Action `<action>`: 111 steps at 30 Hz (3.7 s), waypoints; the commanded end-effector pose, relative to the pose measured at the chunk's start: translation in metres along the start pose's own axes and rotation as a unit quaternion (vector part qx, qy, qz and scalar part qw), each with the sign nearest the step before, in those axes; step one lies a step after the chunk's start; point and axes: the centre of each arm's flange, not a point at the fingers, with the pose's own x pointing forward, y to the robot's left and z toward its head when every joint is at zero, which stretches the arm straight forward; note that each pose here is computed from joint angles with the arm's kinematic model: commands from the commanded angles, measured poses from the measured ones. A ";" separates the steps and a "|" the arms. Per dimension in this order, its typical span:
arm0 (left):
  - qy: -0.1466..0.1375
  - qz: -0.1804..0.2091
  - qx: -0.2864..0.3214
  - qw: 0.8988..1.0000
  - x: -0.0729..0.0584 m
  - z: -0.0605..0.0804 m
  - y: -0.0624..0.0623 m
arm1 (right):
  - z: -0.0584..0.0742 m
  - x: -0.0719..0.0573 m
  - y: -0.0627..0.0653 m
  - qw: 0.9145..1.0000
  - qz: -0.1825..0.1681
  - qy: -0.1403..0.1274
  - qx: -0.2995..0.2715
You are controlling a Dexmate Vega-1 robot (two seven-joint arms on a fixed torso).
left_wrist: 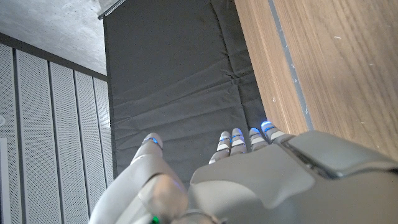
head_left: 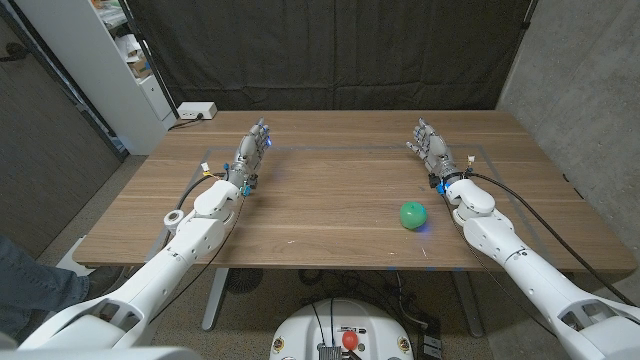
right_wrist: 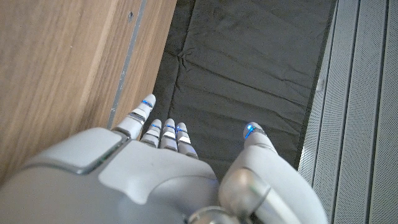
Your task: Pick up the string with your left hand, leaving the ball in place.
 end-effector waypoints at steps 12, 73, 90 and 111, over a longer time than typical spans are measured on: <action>0.011 -0.005 0.001 1.000 -0.001 -0.003 0.000 | -0.010 -0.006 -0.002 1.000 -0.008 0.012 0.004; -0.026 0.014 0.044 0.999 -0.046 0.032 0.023 | -0.020 -0.016 -0.007 1.000 -0.013 0.022 -0.004; -0.037 0.023 0.058 0.997 -0.057 0.042 0.030 | -0.020 -0.014 -0.008 1.000 -0.014 0.025 -0.007; -0.057 0.032 0.052 0.997 -0.074 0.054 0.045 | -0.022 -0.017 -0.011 0.999 -0.019 0.027 -0.010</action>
